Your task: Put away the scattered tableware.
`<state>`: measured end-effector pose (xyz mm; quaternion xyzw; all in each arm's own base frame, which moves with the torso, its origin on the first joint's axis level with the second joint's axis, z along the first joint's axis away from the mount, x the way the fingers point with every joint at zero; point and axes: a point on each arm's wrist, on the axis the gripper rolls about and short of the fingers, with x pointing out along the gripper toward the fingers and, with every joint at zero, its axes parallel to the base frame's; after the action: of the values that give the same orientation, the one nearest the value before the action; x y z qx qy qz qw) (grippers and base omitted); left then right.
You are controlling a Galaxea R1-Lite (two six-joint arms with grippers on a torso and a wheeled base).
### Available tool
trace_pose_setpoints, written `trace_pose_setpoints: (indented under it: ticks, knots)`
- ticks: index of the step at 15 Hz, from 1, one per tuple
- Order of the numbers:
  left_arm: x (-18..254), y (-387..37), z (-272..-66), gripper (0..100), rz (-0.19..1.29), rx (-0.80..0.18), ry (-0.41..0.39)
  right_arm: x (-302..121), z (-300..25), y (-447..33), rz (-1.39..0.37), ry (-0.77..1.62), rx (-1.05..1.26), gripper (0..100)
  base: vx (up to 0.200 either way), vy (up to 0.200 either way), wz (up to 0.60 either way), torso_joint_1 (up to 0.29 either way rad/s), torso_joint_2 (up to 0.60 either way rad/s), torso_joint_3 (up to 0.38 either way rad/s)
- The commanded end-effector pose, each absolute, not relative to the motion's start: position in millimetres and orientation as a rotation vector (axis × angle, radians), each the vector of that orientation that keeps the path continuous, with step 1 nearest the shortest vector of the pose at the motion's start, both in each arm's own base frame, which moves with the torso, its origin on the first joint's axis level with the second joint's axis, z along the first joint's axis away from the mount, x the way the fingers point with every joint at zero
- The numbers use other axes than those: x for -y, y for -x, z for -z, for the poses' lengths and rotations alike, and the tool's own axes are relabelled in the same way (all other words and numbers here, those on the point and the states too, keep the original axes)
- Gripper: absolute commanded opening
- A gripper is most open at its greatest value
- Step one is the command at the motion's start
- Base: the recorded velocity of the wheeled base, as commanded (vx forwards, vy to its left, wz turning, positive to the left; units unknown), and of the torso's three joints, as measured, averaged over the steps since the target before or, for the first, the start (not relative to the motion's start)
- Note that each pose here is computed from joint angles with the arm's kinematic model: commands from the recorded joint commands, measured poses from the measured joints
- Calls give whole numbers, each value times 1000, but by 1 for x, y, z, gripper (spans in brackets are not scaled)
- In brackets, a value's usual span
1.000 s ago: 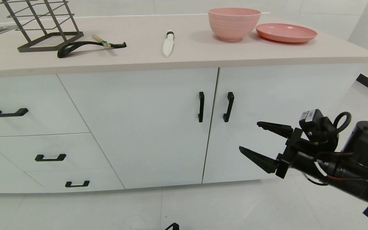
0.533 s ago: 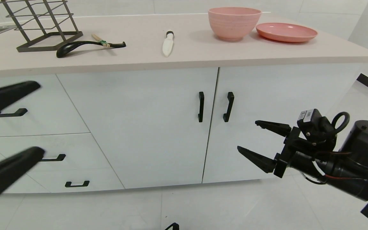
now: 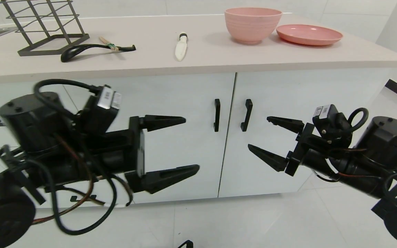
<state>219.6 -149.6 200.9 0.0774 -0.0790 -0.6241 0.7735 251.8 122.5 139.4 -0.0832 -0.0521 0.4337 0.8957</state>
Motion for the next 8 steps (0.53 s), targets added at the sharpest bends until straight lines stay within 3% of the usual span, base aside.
trace_pose_setpoints:
  ticks: [1,3,8]
  knots:
    - [193,-249,-185,100,1361,125,-202,-124,-136,-261,-891,174,102,100,0,0,0,0,0,0]
    - [205,-262,-195,100,1350,142,-204,-127,-135,-270,-900,176,112,100,0,0,0,0,0,0]
    - [221,-284,-189,100,1348,175,-212,-132,-133,-282,-929,174,125,100,0,0,0,0,0,0]
